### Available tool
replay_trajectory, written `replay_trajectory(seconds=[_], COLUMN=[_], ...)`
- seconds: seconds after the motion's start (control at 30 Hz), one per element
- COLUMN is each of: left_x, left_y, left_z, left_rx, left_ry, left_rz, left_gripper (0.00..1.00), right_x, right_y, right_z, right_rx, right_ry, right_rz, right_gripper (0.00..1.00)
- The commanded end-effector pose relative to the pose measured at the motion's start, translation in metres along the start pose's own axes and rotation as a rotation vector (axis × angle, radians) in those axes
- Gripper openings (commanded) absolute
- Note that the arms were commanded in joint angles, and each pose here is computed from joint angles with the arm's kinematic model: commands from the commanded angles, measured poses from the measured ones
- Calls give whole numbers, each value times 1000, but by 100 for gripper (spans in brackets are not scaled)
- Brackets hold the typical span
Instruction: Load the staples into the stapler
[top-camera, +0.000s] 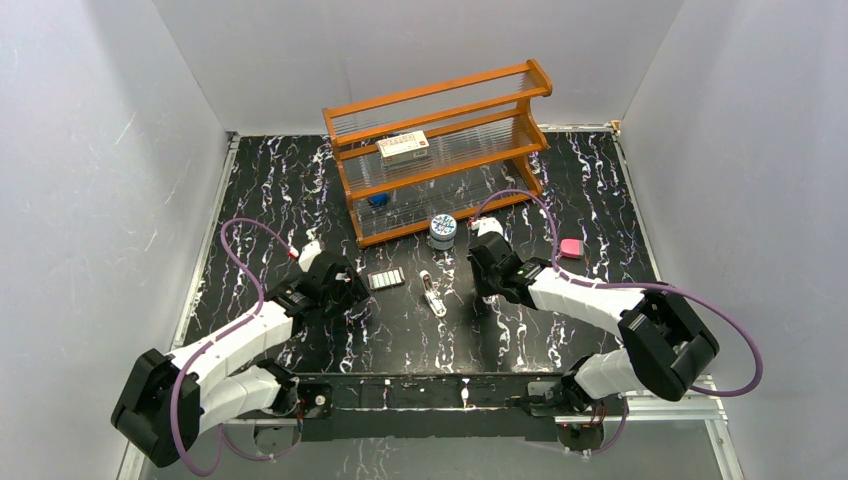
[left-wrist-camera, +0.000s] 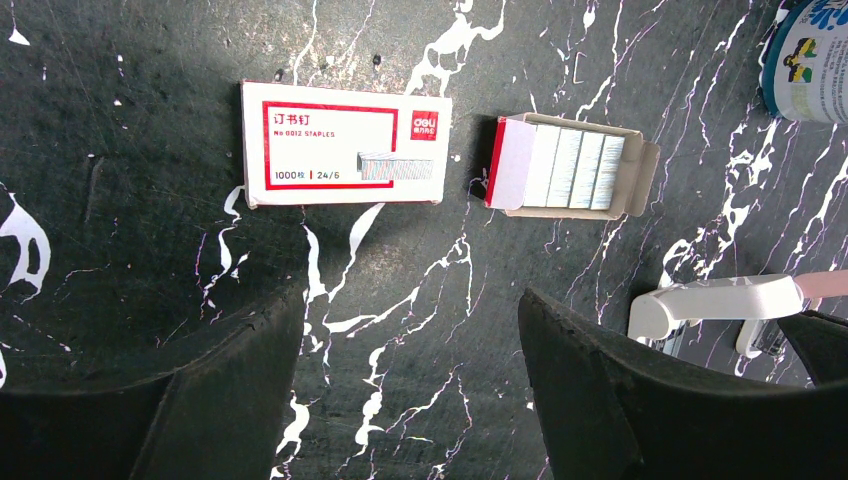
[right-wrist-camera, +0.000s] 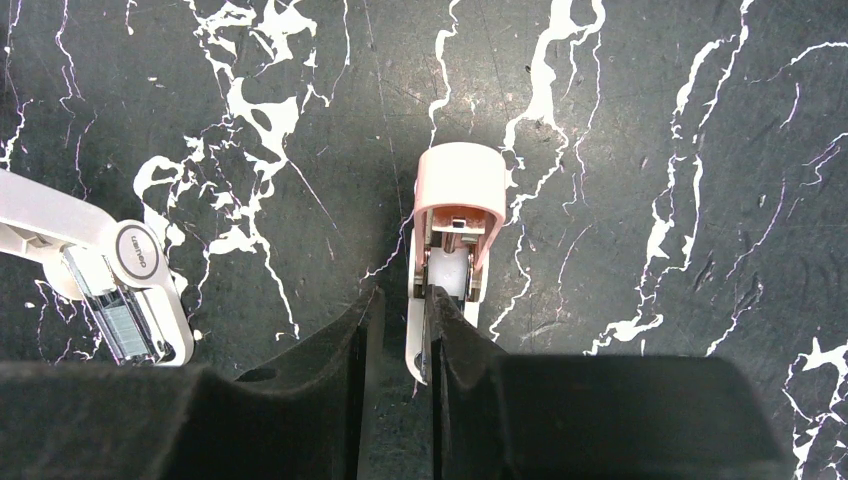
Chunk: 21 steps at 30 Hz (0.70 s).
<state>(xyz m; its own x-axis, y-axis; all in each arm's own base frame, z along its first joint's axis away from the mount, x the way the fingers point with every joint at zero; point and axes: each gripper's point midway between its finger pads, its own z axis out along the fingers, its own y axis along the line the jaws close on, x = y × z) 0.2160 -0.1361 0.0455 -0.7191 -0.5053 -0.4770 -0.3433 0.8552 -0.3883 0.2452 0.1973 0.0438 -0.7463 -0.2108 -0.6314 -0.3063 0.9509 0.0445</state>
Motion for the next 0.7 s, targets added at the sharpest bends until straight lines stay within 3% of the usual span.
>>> replay_trajectory(seconds=[0.0, 0.67], left_x=[-8, -10], left_y=[-6, -10], left_z=[-5, -6], left_rx=[12, 25], left_ry=[-21, -24], left_rz=[-11, -14], left_gripper=[76, 76], right_x=[-4, 0], right_y=[-2, 0], right_z=[-5, -10], right_rx=[5, -12], right_ry=[-21, -6], right_rz=[21, 52], right_gripper=[31, 35])
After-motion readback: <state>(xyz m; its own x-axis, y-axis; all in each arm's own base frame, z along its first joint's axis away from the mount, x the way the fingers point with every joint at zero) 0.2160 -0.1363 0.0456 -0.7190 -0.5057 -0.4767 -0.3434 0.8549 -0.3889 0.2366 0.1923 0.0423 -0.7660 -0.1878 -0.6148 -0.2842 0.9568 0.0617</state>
